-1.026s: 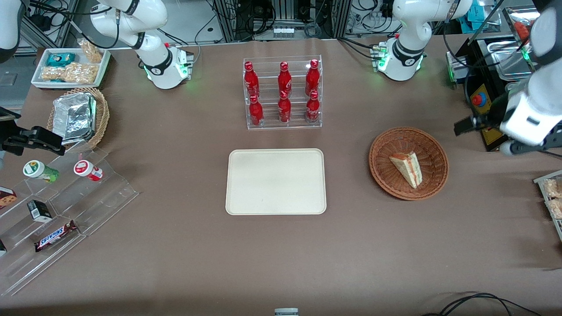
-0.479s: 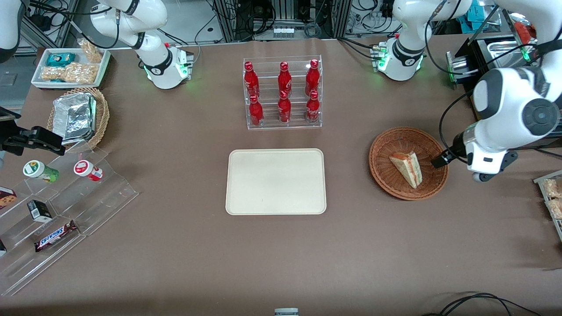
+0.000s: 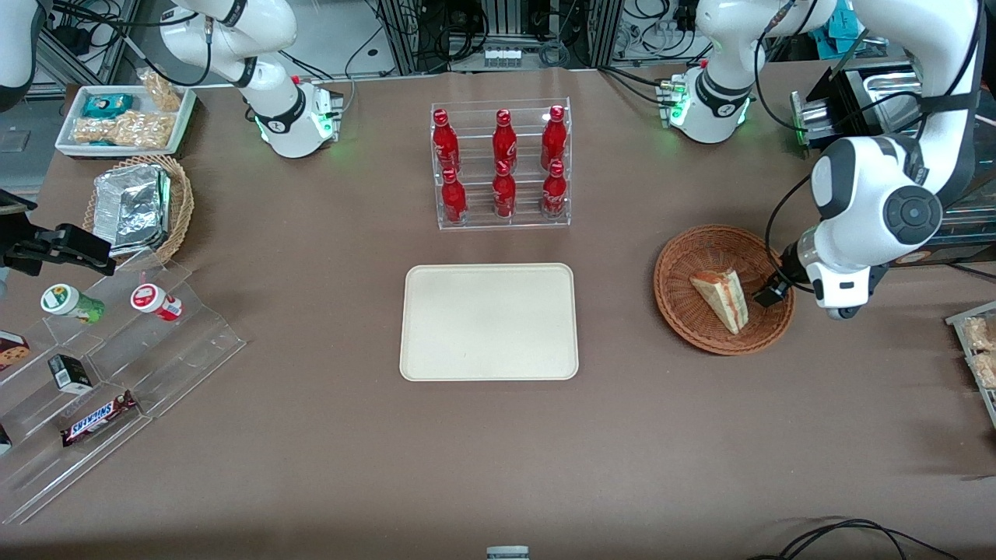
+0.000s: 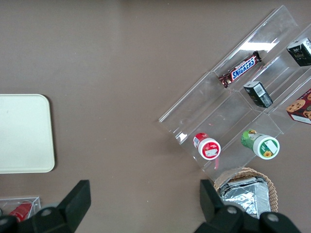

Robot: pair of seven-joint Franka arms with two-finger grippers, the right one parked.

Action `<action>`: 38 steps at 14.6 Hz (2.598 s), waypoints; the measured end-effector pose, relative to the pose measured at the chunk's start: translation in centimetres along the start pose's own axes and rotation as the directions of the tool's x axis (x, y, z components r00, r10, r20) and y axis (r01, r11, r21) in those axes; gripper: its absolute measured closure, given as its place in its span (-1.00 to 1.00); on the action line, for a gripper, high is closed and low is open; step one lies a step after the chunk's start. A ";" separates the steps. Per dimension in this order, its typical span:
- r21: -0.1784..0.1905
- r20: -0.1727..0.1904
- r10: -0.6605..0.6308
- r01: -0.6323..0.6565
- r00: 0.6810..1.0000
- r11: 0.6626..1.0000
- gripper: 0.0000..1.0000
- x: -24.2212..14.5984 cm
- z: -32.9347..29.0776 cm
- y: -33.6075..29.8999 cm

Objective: Place sandwich from basket to tray
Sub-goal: 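Lower the left gripper and close it on the wrapped sandwich, then lift the sandwich out of the basket and carry it toward the tray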

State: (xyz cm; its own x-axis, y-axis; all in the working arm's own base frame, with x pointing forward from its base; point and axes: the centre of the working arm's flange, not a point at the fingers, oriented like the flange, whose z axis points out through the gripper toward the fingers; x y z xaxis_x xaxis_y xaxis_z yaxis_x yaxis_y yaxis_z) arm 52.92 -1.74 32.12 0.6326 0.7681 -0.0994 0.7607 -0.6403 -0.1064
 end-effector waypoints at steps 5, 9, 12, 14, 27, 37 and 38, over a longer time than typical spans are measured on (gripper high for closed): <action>-0.006 -0.002 -0.034 0.034 0.999 0.999 -1.00 -1.0 2.5 2.0; 0.034 0.023 0.005 -0.005 1.000 0.999 -1.00 -3.3 5.2 3.7; 0.065 0.046 0.005 -0.008 0.999 0.998 -1.00 -3.5 7.3 3.6; 0.085 0.061 0.003 -0.009 0.998 0.996 -1.00 -3.6 8.5 3.3; 0.088 0.037 0.136 -0.139 0.990 0.986 0.45 -5.8 -4.1 9.7; 0.037 -0.016 0.483 -0.482 0.876 0.876 0.63 -28.2 -3.0 24.7; 0.020 -0.016 0.499 -0.499 0.866 0.866 0.66 -29.1 -2.8 25.5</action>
State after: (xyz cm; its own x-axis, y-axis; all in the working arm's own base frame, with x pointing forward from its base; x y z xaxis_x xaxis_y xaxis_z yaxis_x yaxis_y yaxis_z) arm 54.30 -40.41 35.03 0.9302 0.3458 -0.1232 0.3405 -0.9382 -0.0620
